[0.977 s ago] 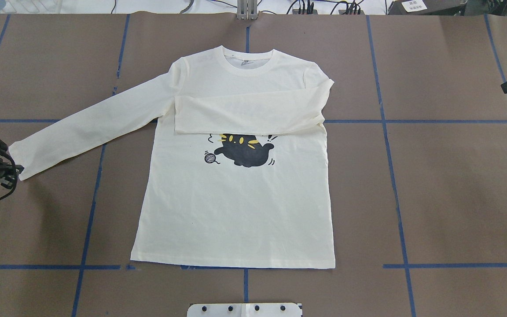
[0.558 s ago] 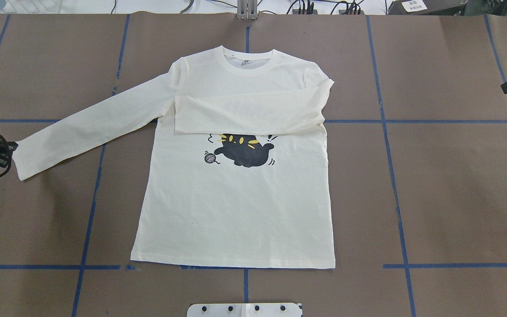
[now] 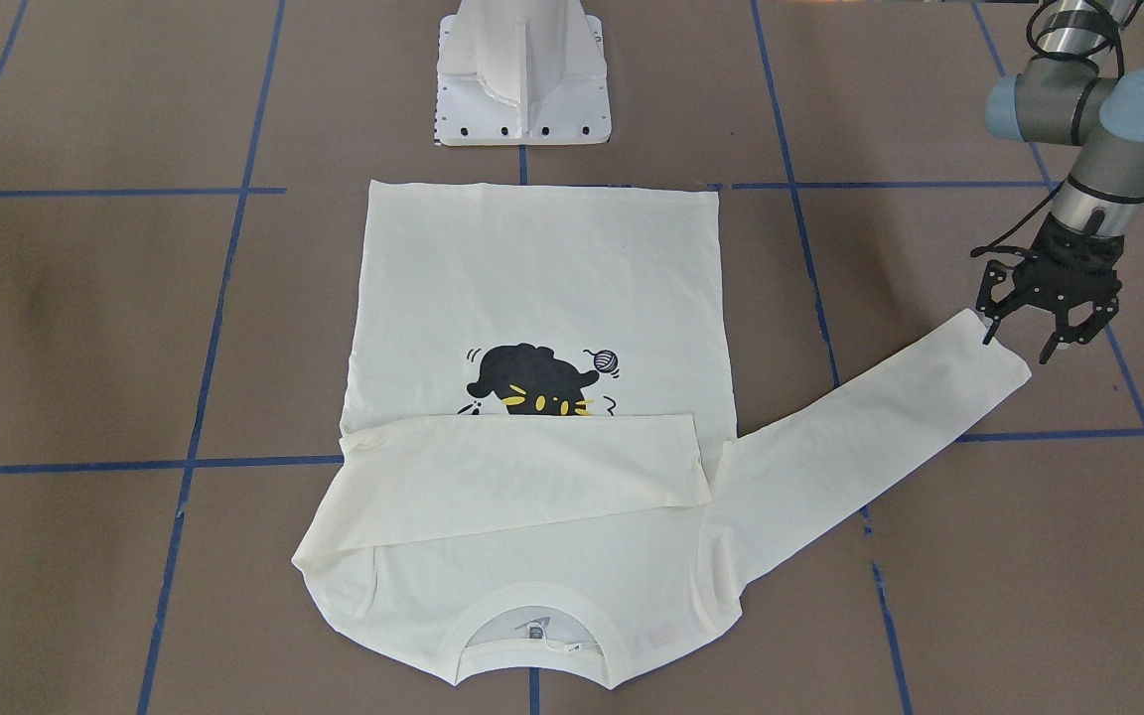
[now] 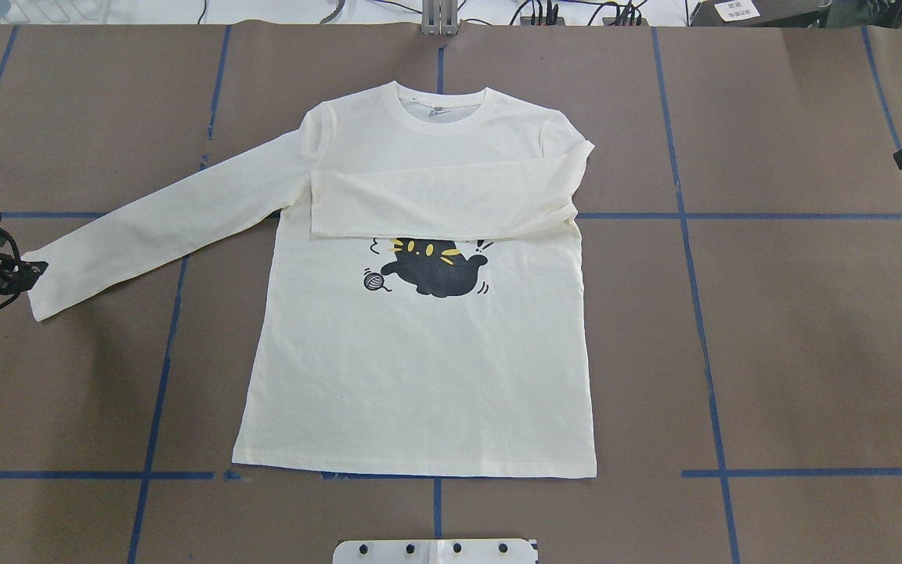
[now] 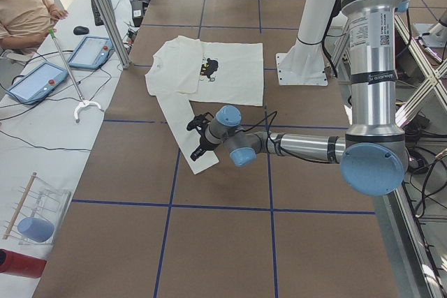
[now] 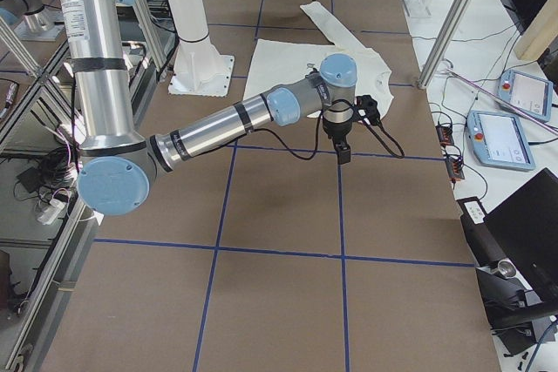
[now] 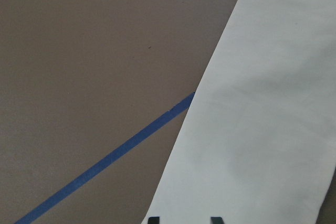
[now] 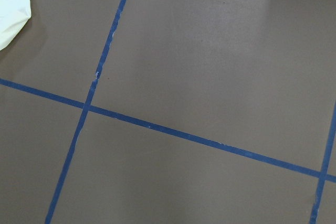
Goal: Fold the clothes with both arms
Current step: 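Lower the left gripper onto the sleeve cuff and grasp it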
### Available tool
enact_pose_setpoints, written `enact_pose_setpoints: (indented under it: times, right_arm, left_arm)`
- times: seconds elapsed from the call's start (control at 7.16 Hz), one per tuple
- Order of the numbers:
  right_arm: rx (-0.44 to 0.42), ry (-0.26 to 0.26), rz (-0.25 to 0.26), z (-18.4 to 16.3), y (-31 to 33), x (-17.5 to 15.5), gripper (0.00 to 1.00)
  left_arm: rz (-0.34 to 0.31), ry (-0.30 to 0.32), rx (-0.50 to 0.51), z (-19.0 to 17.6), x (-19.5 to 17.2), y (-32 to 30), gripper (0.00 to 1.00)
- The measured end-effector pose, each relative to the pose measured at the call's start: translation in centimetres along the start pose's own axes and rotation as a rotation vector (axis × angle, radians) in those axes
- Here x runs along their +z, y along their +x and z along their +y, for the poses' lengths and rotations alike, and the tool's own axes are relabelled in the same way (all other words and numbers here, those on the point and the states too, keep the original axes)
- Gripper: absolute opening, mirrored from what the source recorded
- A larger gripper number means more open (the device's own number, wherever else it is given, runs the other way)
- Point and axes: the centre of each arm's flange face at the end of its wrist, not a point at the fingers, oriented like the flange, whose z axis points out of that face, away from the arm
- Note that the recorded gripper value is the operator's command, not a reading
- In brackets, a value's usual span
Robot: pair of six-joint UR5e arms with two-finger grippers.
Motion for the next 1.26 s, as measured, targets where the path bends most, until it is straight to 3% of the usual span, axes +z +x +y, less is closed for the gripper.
enact_pose_setpoints:
  times: [0.56,1.26]
  right_arm:
    - [0.001,-0.003,0.002,0.2,0.1,0.1,1.0]
    - [0.003,-0.003,0.003,0.4,0.2,0.1,1.0]
  left_arm:
    - [0.005,-0.028,0.006,1.4,1.2,0.1,0.89]
    - [0.063,-0.049,0.041,2.8,1.9,2.3,0.92]
